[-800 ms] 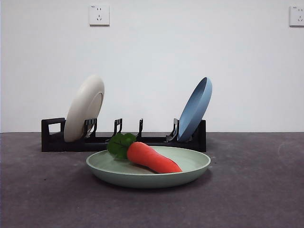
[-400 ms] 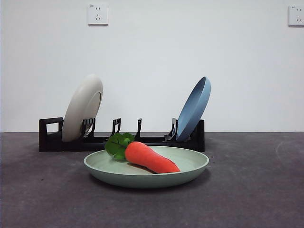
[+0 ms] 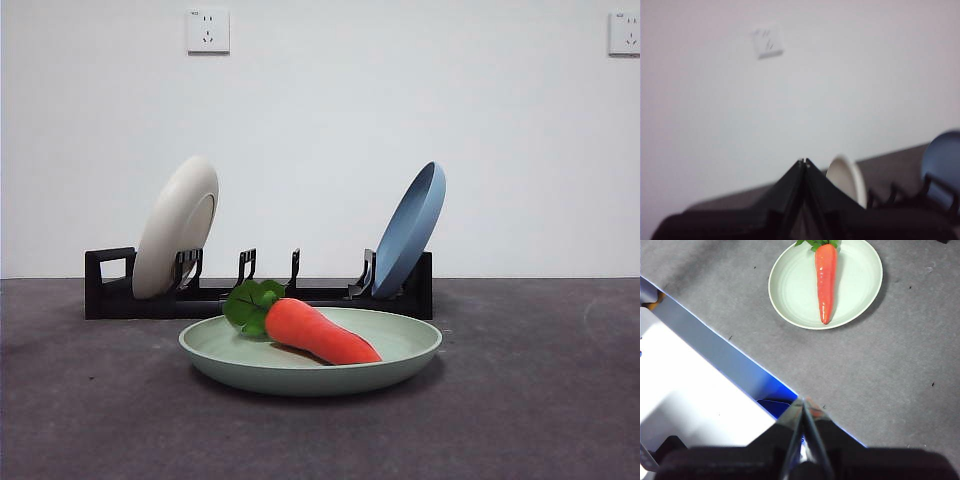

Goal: Take the green plate from the plate rack,put the plate on the table,take the carrot from the table,put the carrot in the plate

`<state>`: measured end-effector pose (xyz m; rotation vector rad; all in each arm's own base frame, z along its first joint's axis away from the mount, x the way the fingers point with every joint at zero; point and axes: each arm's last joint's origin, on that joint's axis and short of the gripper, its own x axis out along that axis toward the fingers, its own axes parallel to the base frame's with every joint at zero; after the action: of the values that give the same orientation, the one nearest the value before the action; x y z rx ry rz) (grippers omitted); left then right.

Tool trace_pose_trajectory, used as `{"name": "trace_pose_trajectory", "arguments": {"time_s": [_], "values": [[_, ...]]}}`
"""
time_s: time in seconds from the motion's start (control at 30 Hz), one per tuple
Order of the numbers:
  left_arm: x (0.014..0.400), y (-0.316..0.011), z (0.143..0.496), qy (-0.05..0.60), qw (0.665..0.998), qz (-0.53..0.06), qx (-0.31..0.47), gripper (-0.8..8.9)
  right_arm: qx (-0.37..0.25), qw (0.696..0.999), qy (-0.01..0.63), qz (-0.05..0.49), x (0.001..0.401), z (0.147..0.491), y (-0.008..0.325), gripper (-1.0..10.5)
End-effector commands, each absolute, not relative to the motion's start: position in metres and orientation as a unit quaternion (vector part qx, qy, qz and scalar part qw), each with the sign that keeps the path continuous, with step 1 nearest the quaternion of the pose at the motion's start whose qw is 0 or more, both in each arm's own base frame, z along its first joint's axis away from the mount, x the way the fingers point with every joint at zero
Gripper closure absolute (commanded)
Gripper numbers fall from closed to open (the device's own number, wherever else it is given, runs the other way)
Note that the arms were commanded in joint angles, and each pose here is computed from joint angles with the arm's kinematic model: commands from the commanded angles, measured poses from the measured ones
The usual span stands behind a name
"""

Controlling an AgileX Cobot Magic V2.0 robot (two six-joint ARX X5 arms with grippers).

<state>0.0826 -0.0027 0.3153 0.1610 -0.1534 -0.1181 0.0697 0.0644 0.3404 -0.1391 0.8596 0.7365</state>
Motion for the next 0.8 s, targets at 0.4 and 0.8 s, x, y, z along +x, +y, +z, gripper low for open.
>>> {"name": "trace_pose_trajectory", "arguments": {"time_s": [0.4,0.8], "values": [[0.096,0.000,0.181,0.020,0.997,-0.052,0.046,8.17,-0.067,0.842,0.406,0.349,0.070,0.339,0.065,9.4],[0.096,0.000,0.148,0.083,0.994,-0.059,0.030,8.17,-0.067,0.842,0.406,0.349,0.070,0.339,0.065,9.4]]}}
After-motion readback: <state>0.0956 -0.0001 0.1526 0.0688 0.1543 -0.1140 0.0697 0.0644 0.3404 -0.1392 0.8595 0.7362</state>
